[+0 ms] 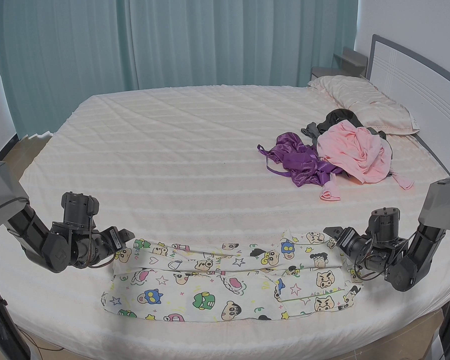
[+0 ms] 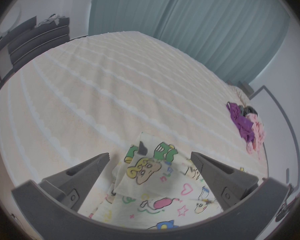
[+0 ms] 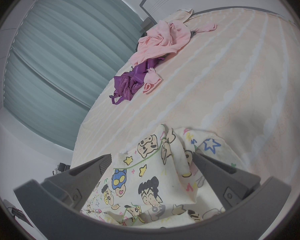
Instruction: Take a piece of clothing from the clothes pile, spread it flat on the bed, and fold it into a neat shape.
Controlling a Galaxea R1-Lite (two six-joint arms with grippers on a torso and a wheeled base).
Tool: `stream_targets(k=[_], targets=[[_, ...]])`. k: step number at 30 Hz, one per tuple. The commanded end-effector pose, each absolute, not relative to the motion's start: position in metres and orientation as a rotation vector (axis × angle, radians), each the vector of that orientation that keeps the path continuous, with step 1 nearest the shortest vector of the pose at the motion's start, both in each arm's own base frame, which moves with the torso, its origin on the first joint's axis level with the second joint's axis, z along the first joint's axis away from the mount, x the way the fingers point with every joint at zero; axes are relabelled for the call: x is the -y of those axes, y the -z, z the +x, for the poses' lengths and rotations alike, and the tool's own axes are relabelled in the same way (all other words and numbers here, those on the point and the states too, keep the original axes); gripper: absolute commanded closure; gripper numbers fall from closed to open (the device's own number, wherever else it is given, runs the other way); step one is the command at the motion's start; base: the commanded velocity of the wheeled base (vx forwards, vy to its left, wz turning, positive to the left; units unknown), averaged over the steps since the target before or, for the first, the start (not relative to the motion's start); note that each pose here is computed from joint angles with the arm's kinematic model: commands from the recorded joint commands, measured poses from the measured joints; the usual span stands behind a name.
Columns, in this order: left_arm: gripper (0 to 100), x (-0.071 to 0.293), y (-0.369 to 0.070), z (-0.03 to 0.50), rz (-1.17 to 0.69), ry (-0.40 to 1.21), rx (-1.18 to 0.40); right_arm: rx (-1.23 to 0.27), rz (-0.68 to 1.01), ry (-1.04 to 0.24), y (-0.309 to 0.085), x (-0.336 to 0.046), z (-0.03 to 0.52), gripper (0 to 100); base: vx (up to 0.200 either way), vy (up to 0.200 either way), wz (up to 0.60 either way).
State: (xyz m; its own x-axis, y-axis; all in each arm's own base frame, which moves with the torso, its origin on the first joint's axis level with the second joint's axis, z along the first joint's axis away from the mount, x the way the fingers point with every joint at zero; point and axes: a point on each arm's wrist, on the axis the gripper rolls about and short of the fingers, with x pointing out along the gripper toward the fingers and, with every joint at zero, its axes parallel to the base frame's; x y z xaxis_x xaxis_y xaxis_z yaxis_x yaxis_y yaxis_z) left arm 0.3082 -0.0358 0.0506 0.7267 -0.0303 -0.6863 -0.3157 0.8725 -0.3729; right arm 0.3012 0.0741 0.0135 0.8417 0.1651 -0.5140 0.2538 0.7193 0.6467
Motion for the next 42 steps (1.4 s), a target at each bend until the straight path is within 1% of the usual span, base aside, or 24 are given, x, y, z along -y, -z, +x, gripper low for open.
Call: stream_targets(k=[1,9,16,19,21,33,34,39,42], targets=[[0,0.036,-0.045,0.302,-0.472,-0.144,-0.782,-0.593,0.773,0.054,-0.011,-0.075,0.3,0,0.0,0.0,0.0],[0,0.035,-0.038,0.295,-0.52,-0.006,-0.811,-0.599,0.77,0.044,-0.011,-0.078,0.299,0,0.0,0.0,0.0],[0,0.025,-0.023,0.302,-0.43,0.005,-0.799,-0.606,0.766,0.036,-0.01,-0.081,0.297,0,0.0,0.0,0.0],[0,0.024,-0.02,0.302,-0.429,0.012,-0.789,-0.606,0.766,0.036,-0.01,-0.081,0.297,0,0.0,0.0,0.0],[0,0.024,-0.021,0.304,-0.44,0.027,-0.755,-0.606,0.765,0.035,-0.01,-0.082,0.297,0,0.0,0.0,0.0],[0,0.022,-0.019,0.303,-0.473,0.092,-0.77,-0.604,0.766,0.033,-0.011,-0.082,0.298,0,0.0,0.0,0.0],[100,0.021,-0.017,0.304,-0.478,0.096,-0.775,-0.604,0.766,0.033,-0.011,-0.082,0.298,0,0.0,0.0,0.0],[100,0.018,-0.018,0.306,-0.486,0.087,-0.767,-0.601,0.765,0.028,-0.012,-0.083,0.297,0,0.0,0.0,0.0],[100,0.015,-0.019,0.306,-0.489,0.078,-0.76,-0.558,0.759,0.017,-0.023,-0.083,0.298,0,0.0,0.0,0.0]])
